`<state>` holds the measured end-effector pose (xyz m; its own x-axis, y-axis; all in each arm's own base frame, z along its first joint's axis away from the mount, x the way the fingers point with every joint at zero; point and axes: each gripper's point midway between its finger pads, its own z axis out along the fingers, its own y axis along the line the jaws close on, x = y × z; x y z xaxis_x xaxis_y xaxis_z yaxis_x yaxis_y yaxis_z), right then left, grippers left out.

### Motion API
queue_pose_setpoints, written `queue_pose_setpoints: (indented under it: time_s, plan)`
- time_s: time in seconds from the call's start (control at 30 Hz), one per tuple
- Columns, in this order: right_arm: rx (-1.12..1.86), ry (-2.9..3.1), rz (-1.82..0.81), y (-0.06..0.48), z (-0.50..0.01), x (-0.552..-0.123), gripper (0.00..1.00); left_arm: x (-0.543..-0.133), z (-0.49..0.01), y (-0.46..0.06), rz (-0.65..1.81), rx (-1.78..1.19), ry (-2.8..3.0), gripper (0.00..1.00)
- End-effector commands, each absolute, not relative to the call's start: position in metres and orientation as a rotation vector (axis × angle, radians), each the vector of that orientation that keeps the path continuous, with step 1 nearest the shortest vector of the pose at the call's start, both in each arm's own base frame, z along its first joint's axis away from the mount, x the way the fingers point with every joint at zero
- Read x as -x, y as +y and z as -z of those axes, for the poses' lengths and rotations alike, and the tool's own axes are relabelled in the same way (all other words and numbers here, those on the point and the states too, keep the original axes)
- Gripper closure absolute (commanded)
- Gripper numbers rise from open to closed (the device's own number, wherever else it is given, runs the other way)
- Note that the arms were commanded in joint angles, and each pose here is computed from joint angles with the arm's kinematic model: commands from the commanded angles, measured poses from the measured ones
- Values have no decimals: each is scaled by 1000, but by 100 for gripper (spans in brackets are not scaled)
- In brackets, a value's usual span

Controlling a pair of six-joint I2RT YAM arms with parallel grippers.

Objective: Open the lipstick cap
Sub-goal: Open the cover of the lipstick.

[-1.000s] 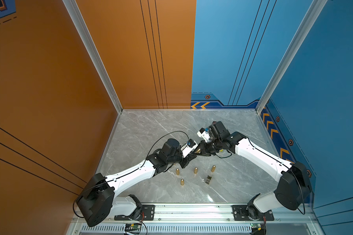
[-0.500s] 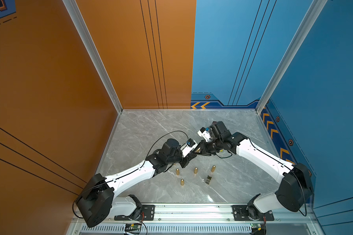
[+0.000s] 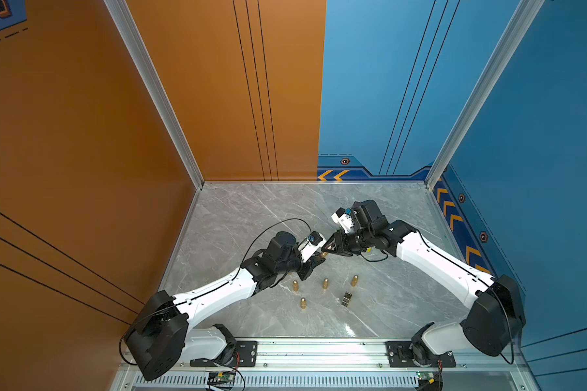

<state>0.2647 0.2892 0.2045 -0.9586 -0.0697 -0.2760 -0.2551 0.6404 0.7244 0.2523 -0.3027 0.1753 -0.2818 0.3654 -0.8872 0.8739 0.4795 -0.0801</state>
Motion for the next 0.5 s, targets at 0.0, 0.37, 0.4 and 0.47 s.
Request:
queue_pose_setpoints:
  time_s: [0.0, 0.37, 0.4, 0.47]
  plan:
    - [299, 2625, -1173, 287, -206, -261, 72, -251, -178, -297, 739, -1023, 1866, 100]
    - [336, 2609, -1160, 290, -212, -262, 88, -253, -174, -291, 693, -1009, 1909, 100]
    - [333, 2603, -1163, 289, -214, -263, 88, -254, -171, -289, 680, -1010, 1924, 100]
    - [324, 2584, -1165, 287, -220, -265, 88, -253, -168, -285, 657, -1013, 1950, 100]
